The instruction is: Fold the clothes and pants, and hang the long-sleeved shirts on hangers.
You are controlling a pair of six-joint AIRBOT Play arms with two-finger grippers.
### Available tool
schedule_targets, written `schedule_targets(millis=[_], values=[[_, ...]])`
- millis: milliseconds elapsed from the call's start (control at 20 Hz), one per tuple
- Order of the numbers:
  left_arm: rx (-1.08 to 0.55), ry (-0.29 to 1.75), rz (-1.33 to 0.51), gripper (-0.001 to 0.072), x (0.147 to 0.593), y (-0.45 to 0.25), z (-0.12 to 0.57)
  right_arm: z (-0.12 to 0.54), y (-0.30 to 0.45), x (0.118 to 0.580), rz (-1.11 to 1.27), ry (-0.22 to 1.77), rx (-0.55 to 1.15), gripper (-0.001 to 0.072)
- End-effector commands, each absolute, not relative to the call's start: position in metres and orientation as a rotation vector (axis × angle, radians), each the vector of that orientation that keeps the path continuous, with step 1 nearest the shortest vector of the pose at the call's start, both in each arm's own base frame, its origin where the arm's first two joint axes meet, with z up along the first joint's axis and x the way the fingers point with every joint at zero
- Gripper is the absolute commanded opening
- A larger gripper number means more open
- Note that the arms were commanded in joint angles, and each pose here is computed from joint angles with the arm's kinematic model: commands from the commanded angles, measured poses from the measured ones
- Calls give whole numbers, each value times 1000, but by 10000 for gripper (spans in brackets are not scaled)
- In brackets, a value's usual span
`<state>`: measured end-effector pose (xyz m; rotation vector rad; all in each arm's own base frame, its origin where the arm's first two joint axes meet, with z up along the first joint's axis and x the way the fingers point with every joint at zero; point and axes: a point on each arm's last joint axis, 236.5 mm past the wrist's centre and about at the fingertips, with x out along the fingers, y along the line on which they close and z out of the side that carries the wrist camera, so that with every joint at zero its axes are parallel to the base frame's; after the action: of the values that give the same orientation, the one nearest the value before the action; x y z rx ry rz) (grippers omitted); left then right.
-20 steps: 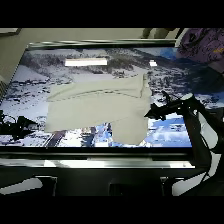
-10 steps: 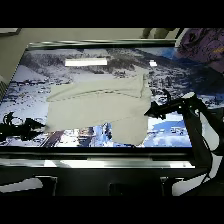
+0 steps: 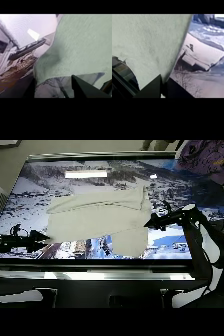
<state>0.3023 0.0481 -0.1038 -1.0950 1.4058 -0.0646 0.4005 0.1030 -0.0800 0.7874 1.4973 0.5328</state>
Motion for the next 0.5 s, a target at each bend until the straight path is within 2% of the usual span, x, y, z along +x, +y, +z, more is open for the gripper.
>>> schedule_targets(millis=[0,100,150,350,450], values=[[-1083,1409,-55,331,303,49,-109,-79,103,400,536,1497,785,41],[-1078,1400,-44,169,305,51,-110,-79,104,400,538,1499,785,41],[-1076,1399,-43,113,305,52,-110,-79,104,399,542,1502,785,41],[-1076,1398,-42,112,305,52,-110,-78,105,397,550,1510,786,41],[-1073,1398,-45,16,305,52,-110,-78,105,397,551,1510,787,41]])
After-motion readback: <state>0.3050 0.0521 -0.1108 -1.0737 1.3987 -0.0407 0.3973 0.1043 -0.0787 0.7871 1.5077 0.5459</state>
